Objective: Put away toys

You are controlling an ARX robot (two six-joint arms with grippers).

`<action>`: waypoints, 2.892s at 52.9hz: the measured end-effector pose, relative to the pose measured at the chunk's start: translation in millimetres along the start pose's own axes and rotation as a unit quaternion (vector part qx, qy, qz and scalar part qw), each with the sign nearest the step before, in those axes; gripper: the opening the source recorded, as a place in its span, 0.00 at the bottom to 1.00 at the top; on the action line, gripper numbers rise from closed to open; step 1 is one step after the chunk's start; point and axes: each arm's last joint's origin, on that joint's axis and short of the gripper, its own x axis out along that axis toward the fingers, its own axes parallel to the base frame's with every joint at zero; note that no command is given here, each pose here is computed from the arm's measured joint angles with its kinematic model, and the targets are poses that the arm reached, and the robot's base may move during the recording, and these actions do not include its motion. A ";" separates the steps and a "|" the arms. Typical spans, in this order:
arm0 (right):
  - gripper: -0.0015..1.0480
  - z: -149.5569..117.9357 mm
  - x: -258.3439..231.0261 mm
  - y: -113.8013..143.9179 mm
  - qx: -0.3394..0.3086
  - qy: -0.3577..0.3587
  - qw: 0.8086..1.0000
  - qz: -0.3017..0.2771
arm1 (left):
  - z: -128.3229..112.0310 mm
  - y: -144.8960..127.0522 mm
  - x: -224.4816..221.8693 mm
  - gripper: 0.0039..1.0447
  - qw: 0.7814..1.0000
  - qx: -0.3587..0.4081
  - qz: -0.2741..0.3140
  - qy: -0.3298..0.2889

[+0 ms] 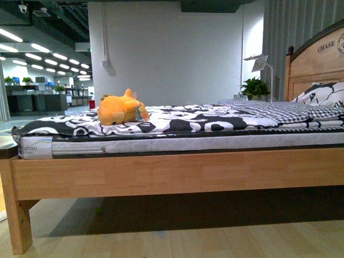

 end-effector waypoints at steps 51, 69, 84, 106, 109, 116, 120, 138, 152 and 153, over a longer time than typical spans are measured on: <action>0.94 0.0 0.0 0.0 0.000 0.000 1.000 0.000 | 0.0 0.0 0.0 0.94 1.000 0.000 0.000 0.000; 0.94 0.0 0.0 0.0 0.000 0.000 1.000 0.000 | 0.0 0.0 0.0 0.94 1.000 0.000 0.000 0.000; 0.94 0.0 0.0 0.0 0.000 0.000 1.000 0.000 | 0.0 0.0 0.0 0.94 1.000 0.000 0.000 0.000; 0.94 0.0 0.0 0.0 0.000 0.000 1.000 0.000 | 0.0 0.0 0.0 0.94 1.000 0.000 0.000 0.000; 0.94 0.0 0.0 0.0 0.000 0.000 1.000 0.000 | 0.0 0.0 0.0 0.94 1.000 0.000 0.000 0.000; 0.94 0.0 0.0 0.0 0.000 0.000 1.000 0.000 | 0.0 0.0 0.0 0.94 1.000 0.000 0.000 0.000; 0.94 0.0 0.0 0.0 0.000 0.000 1.000 0.000 | 0.0 0.0 0.0 0.94 1.000 0.000 0.000 0.000; 0.94 0.0 0.0 0.0 0.000 0.000 1.000 0.000 | 0.0 0.0 0.0 0.94 1.000 0.000 0.000 0.000; 0.94 0.0 0.0 0.0 0.000 0.000 1.000 0.000 | 0.0 0.0 0.0 0.94 1.000 0.000 0.000 0.000; 0.94 0.0 0.0 0.0 0.000 0.000 1.000 0.000 | 0.0 0.0 0.0 0.94 1.000 0.000 0.000 0.000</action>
